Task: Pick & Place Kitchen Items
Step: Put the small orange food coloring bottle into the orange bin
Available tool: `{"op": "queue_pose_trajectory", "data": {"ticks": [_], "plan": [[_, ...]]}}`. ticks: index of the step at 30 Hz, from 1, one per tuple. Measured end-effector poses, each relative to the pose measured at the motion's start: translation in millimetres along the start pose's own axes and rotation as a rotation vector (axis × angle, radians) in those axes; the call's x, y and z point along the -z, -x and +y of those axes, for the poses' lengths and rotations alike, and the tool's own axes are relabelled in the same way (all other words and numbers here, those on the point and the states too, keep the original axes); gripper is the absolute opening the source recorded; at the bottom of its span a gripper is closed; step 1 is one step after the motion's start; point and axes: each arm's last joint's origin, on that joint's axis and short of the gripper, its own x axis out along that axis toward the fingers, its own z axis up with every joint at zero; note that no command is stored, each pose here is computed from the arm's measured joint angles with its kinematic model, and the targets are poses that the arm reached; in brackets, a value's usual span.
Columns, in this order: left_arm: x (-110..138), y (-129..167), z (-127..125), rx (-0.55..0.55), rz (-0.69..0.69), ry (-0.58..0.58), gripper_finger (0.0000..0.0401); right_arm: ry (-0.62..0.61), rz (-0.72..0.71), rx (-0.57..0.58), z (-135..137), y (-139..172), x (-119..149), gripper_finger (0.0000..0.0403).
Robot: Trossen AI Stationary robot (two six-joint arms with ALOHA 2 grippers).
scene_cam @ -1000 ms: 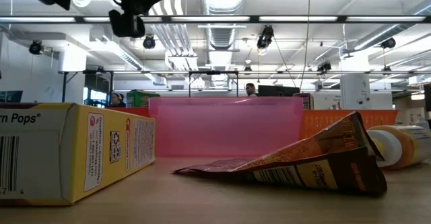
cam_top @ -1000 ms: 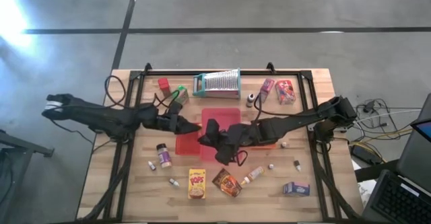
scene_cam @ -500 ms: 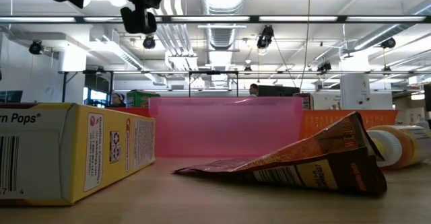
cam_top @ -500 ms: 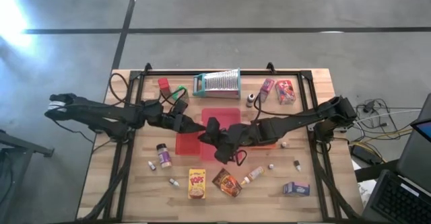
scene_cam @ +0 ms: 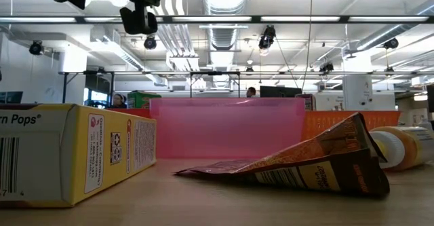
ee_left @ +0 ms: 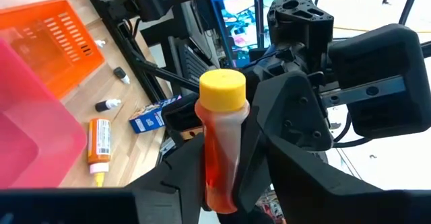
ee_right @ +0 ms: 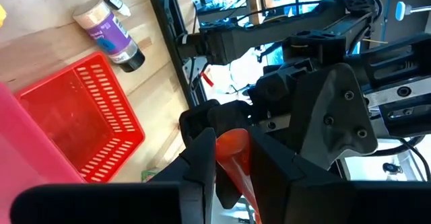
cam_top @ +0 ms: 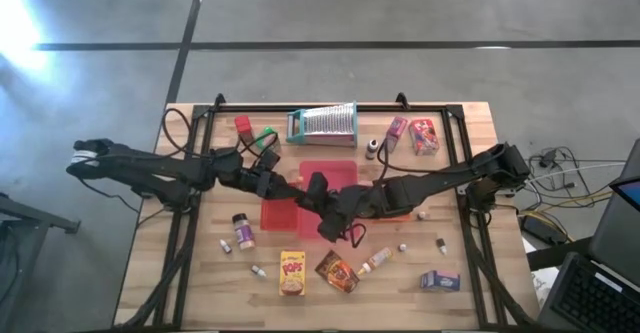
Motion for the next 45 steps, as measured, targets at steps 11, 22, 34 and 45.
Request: {"op": "queue_pose_trajectory", "data": {"ticks": [11, 22, 34, 45], "plan": [[1, 0, 2, -0.016, 0.009, 0.009, 0.0123, 0.007, 0.008, 0.001, 0, 0, 0, 0.0062], [1, 0, 2, -0.018, 0.009, -0.008, 0.0081, -0.012, 0.013, -0.003, 1, 0, 1, 0.0066], [-7, 3, 8, -0.061, -0.011, -0.15, 0.008, -0.27, 0.058, -0.145, 8, 9, 7, 0.0114], [-17, 6, 4, -0.045, 0.004, -0.471, 0.008, -0.571, -0.004, -0.409, 8, 40, 14, 0.0165]]}}
